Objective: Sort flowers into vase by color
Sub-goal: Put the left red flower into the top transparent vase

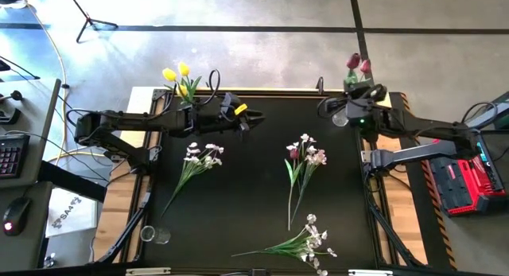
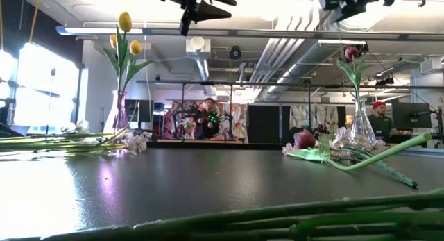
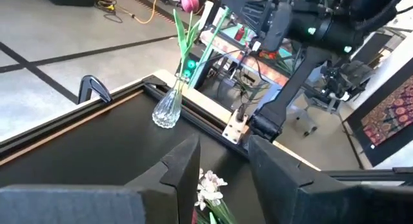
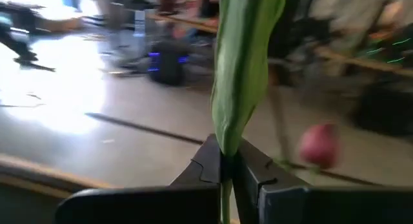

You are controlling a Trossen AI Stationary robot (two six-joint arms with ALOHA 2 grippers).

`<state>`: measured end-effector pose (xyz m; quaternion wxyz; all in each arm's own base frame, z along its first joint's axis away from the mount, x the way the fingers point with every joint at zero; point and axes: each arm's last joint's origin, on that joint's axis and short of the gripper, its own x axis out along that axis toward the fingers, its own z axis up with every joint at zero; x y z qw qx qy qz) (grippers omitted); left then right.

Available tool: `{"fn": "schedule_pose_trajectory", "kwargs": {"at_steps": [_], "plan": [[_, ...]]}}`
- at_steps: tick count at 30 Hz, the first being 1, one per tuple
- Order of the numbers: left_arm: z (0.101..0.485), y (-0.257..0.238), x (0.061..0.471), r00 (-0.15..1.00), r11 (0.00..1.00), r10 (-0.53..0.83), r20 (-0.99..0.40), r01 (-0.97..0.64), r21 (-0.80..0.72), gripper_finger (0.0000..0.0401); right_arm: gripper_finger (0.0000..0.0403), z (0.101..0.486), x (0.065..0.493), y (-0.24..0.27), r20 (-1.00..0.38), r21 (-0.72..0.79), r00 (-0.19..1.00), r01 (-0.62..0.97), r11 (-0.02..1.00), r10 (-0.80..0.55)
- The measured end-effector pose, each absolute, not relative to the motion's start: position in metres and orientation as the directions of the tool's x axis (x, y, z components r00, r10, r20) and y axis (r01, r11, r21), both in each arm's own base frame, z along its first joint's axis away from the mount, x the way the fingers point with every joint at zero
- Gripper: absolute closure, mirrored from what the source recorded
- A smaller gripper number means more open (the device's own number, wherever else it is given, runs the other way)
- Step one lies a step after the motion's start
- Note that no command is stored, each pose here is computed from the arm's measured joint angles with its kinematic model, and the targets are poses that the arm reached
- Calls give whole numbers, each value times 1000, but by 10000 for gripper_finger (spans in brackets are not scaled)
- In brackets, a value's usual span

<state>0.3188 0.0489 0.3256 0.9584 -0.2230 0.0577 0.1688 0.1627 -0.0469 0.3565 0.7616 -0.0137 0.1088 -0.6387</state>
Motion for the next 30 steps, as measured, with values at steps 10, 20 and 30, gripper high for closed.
{"fn": "schedule_pose_trajectory", "kwargs": {"at_steps": [10,20,30], "plan": [[326,49,319,931,839,314,-184,-363,-405,279,402,344,147,-60,-138,-155,-43,988,-21,-989],[326,49,319,931,839,315,-184,-363,-405,279,403,352,146,-65,-79,-55,-127,991,-123,-989],[326,50,319,931,841,315,-184,-364,-399,279,403,346,142,-83,-86,32,-244,968,-248,-966]]}}
